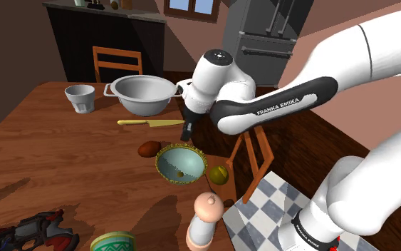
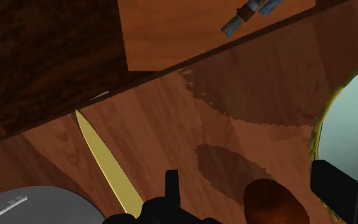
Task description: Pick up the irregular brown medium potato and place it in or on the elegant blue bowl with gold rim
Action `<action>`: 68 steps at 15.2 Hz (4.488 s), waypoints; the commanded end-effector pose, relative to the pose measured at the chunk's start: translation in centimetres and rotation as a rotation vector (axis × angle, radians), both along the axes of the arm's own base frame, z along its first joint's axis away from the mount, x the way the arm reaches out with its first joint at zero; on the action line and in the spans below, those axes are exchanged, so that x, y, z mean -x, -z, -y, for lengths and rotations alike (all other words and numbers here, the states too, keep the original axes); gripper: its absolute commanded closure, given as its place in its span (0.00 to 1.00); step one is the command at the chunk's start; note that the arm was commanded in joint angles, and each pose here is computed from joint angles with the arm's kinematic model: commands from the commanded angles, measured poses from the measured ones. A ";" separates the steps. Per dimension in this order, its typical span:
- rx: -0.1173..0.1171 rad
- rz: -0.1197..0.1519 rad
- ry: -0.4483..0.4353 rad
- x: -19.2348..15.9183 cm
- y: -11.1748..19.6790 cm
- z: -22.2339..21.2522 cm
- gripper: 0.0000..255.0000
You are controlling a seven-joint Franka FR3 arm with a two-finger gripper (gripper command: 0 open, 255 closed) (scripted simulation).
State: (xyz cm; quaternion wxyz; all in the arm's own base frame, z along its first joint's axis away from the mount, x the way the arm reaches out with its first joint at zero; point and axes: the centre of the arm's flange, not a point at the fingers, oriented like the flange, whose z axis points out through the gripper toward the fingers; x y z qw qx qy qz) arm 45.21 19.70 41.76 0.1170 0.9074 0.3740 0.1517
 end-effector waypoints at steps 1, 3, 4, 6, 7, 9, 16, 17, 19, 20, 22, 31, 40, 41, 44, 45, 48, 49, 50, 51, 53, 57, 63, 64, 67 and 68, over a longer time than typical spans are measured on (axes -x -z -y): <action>0.011 0.023 -0.063 -0.8 1.5 -2.0 0.00; 0.024 0.044 -0.123 -1.3 2.9 -3.8 0.00; 0.030 0.055 -0.153 -1.6 3.7 -4.8 0.00; 0.043 0.077 -0.213 -2.0 5.2 -6.7 0.00; 0.049 0.088 -0.243 -2.2 5.9 -7.7 0.00; 0.061 0.109 -0.302 -2.5 7.4 -9.5 0.00; 0.061 0.109 -0.302 -4.3 10.7 -9.4 0.00; 0.061 0.109 -0.302 -4.4 10.9 -9.4 0.00; 0.061 0.109 -0.302 -4.4 10.9 -9.4 0.00; 0.061 0.109 -0.302 -4.4 10.9 -9.4 0.00; 0.061 0.109 -0.302 -4.4 10.9 -9.4 0.00; 0.061 0.109 -0.301 -4.4 11.1 -9.2 1.00; 0.061 0.109 -0.302 -4.4 8.3 -9.4 1.00; 0.061 0.109 -0.302 -4.4 7.7 -9.4 1.00; 0.061 0.109 -0.302 -4.4 6.2 -9.4 1.00; 0.061 0.109 -0.302 -4.4 5.6 -9.4 1.00; 0.061 0.109 -0.302 -4.4 4.1 -9.4 1.00; 0.061 0.109 -0.302 -4.4 3.5 -9.4 1.00; 0.061 0.109 -0.302 -4.4 3.0 -9.4 1.00; 0.061 0.109 -0.302 -4.4 2.5 -9.4 1.00; 0.061 0.109 -0.302 -4.4 1.4 -9.4 1.00; 0.061 0.109 -0.302 -4.4 -0.7 -9.4 1.00; 0.061 0.109 -0.302 -4.4 -3.9 -9.4 1.00; 0.061 0.109 -0.302 -4.4 -4.4 -9.4 1.00; 0.061 0.109 -0.302 -4.4 -6.0 -9.4 1.00; 0.061 0.109 -0.302 -4.4 -6.3 -9.4 1.00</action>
